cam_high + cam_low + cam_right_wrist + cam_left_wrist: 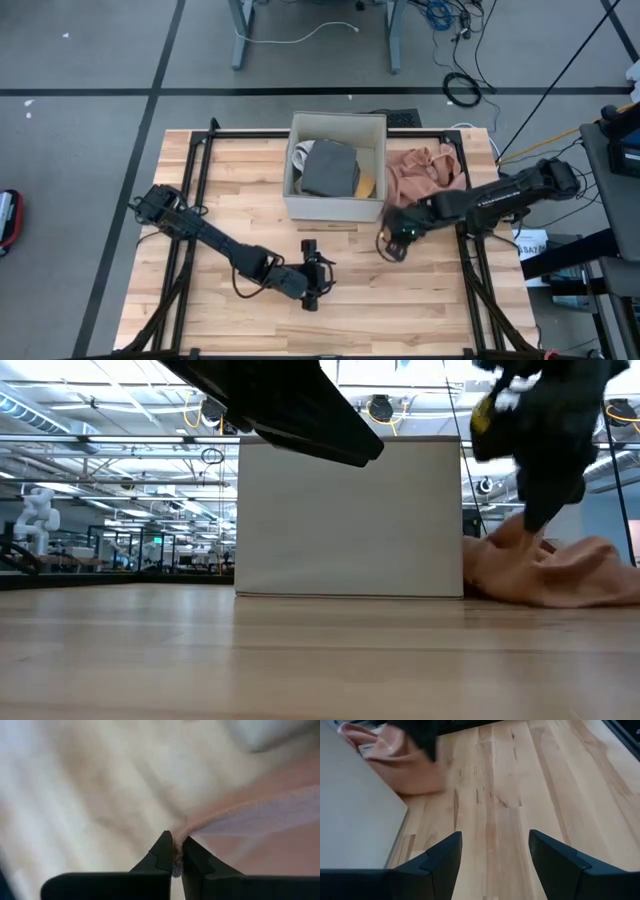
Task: Fold towel
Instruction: Fold the brown towel with white checkered lines
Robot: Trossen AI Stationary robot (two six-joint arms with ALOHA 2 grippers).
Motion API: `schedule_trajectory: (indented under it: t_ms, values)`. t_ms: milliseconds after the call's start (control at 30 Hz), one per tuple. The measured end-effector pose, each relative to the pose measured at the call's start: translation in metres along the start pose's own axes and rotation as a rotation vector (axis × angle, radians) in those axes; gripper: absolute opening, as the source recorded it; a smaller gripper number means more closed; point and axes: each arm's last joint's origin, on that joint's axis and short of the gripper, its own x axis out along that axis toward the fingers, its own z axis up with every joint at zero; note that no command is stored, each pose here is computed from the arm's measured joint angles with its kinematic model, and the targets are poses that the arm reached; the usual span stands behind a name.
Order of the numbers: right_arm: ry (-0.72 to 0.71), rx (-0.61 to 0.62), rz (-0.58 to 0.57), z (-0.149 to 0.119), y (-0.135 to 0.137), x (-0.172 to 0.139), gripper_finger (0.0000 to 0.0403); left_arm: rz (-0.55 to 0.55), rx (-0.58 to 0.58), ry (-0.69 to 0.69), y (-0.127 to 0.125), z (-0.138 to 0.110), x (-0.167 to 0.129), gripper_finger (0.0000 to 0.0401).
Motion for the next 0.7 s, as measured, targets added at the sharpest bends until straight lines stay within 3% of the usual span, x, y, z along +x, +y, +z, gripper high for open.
schedule_trajectory:
  t_ms: [467, 700]
  values:
    - [-0.064, -0.266, 0.452, -0.033, 0.093, -0.042, 0.0005, 0.012, -0.084, -0.084, 0.007, 0.010, 0.003, 0.0236]
    - [-0.074, -0.365, 0.529, -0.046, 0.109, -0.040, 0.0005, 0.000, -0.127, -0.161, 0.008, 0.018, 0.003, 0.0236]
